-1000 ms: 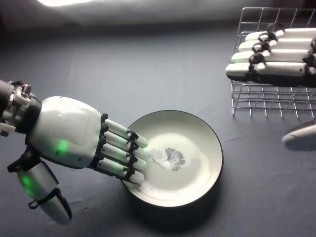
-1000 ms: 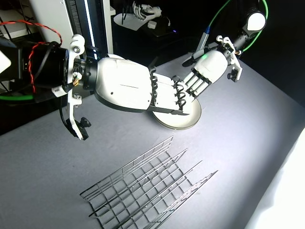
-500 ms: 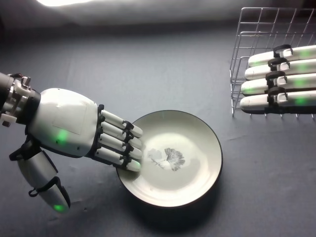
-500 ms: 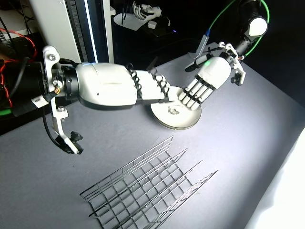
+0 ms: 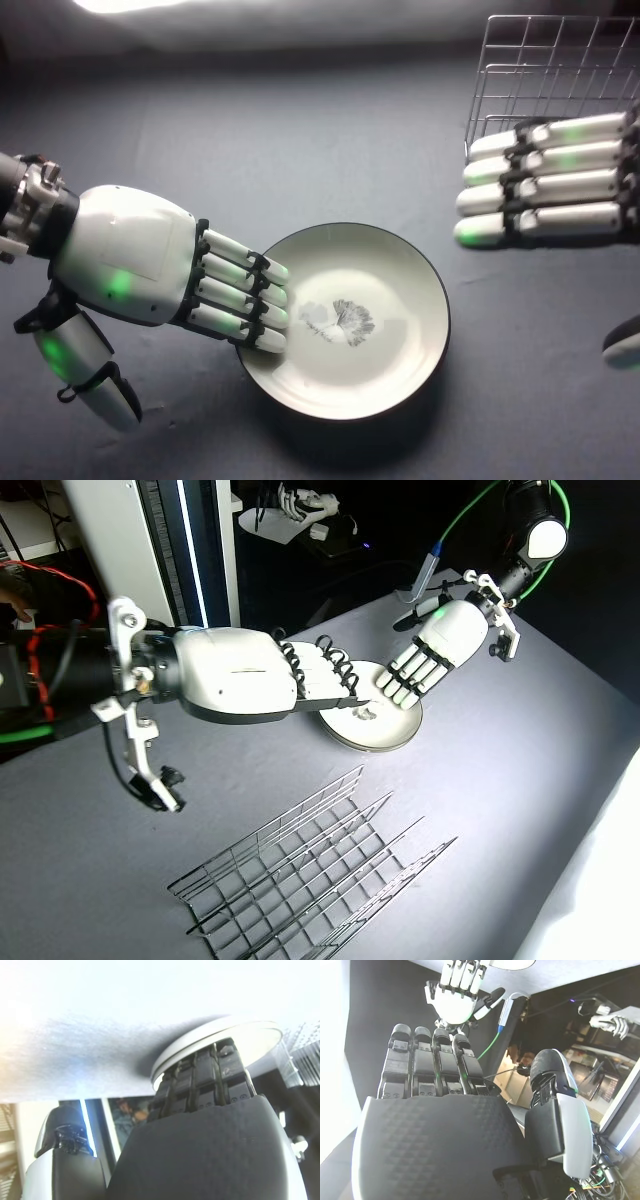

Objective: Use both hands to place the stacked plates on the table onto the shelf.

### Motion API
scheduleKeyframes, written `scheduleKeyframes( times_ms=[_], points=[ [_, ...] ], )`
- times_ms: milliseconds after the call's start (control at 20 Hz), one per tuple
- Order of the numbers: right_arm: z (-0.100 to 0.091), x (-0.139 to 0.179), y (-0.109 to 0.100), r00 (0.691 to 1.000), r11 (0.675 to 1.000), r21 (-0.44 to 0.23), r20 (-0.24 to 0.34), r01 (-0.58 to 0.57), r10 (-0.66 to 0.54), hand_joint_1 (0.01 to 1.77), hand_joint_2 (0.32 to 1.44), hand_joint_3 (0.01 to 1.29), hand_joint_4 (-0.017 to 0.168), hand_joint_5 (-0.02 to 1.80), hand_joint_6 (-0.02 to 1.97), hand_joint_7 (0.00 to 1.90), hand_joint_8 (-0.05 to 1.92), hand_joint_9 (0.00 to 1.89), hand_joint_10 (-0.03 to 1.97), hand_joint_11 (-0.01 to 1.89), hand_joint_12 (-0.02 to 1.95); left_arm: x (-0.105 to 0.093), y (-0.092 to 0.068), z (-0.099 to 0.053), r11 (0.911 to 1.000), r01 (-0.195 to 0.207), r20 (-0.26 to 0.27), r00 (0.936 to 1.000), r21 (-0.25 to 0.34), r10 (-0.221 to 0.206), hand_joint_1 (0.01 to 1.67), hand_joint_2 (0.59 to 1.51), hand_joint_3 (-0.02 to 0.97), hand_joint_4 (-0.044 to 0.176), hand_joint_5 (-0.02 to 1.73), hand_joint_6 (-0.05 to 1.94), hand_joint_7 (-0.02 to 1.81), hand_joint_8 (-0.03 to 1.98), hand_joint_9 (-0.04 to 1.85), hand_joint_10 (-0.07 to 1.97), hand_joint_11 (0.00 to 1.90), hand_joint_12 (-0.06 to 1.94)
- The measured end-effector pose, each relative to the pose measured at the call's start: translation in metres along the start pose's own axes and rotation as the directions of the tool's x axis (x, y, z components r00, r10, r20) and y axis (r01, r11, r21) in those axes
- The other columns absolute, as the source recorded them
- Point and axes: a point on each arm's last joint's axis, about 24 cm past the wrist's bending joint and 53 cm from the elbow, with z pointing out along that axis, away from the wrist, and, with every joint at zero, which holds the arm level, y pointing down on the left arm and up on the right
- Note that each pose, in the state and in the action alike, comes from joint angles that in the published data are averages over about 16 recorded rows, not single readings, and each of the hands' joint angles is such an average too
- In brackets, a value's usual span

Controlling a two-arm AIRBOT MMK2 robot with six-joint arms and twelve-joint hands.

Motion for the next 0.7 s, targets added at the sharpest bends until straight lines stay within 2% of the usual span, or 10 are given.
scheduleKeyframes(
  times_ms=[300, 700],
  points=[
    [0.013, 0.011, -0.003, 1.000, 1.000, -0.005, -0.018, -0.016, 0.016, 0.02, 1.22, 0.03, 0.004, 0.02, 0.02, 0.02, 0.01, 0.01, 0.00, 0.01, 0.00, 0.000, 0.000, 0.008, 1.0000, 0.002, 0.003, 1.0000, 0.000, -0.002, 0.02, 1.091, 0.018, 0.000, -0.01, -0.01, -0.01, -0.01, 0.01, 0.00, 0.01, -0.02],
    [0.019, 0.017, -0.007, 0.999, 1.000, 0.000, -0.027, -0.026, 0.026, 0.05, 1.21, 0.03, 0.004, 0.01, 0.02, 0.02, 0.01, 0.01, 0.00, 0.01, 0.00, -0.014, 0.001, 0.031, 0.9998, 0.018, 0.045, 0.9988, 0.005, -0.018, 0.02, 1.084, 0.019, 0.000, -0.01, -0.02, -0.01, -0.02, 0.01, -0.01, 0.01, -0.01]
  ],
)
